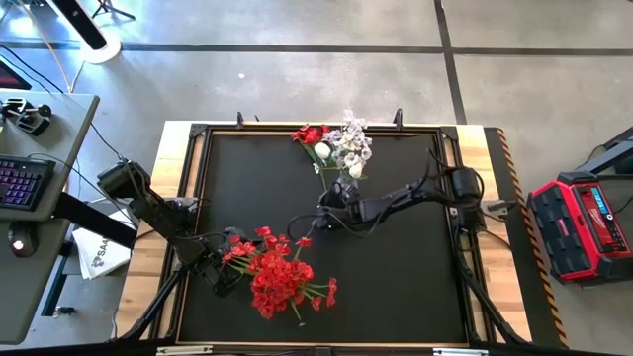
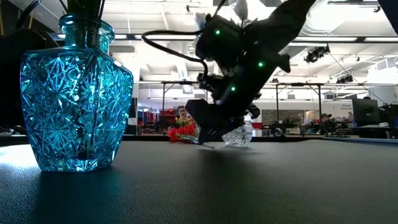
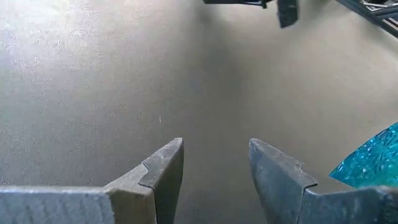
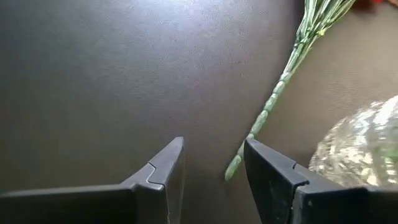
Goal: Sort flowers into vase by color
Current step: Put the red flowers into the blue vase
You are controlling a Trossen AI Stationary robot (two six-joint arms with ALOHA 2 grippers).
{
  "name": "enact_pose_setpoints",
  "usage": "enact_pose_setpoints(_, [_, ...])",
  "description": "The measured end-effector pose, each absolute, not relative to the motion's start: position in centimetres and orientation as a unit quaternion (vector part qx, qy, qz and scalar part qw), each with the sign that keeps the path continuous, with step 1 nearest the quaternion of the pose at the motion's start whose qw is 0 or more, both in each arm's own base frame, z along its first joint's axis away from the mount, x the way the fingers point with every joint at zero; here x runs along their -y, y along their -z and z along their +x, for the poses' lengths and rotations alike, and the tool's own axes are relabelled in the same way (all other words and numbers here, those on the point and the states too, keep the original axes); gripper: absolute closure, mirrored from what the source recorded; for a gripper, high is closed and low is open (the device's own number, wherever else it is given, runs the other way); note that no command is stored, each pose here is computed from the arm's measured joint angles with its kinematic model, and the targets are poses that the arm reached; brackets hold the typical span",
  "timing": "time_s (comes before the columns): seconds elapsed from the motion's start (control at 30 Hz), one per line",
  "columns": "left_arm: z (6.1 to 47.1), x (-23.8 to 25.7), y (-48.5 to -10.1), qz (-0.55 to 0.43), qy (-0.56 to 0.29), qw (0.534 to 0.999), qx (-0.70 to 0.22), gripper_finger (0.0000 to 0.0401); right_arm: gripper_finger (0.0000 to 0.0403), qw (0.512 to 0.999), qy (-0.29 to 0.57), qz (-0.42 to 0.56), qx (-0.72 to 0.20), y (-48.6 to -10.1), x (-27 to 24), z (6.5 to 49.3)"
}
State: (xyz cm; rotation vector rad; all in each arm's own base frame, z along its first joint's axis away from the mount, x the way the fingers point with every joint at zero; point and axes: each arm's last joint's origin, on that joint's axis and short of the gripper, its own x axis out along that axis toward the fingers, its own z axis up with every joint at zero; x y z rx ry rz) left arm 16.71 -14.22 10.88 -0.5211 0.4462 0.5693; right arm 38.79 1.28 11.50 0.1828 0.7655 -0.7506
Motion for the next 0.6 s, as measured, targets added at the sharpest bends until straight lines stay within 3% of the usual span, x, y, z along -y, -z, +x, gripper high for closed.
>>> enact_pose_setpoints(0.4, [16.73,14.22,-10.89,-0.252,-0.275,0.903,-0.215,0.0234,0.0271,0.847,0.353,0.125,-0.377,-10.74,-0.29,38.50])
enact_pose_setpoints(0.6, [16.75,14.25,-10.91,-0.254,-0.275,0.902,-0.214,0.0234,0.0343,0.850,0.338,0.125,-0.385,-10.68,-1.00,38.46])
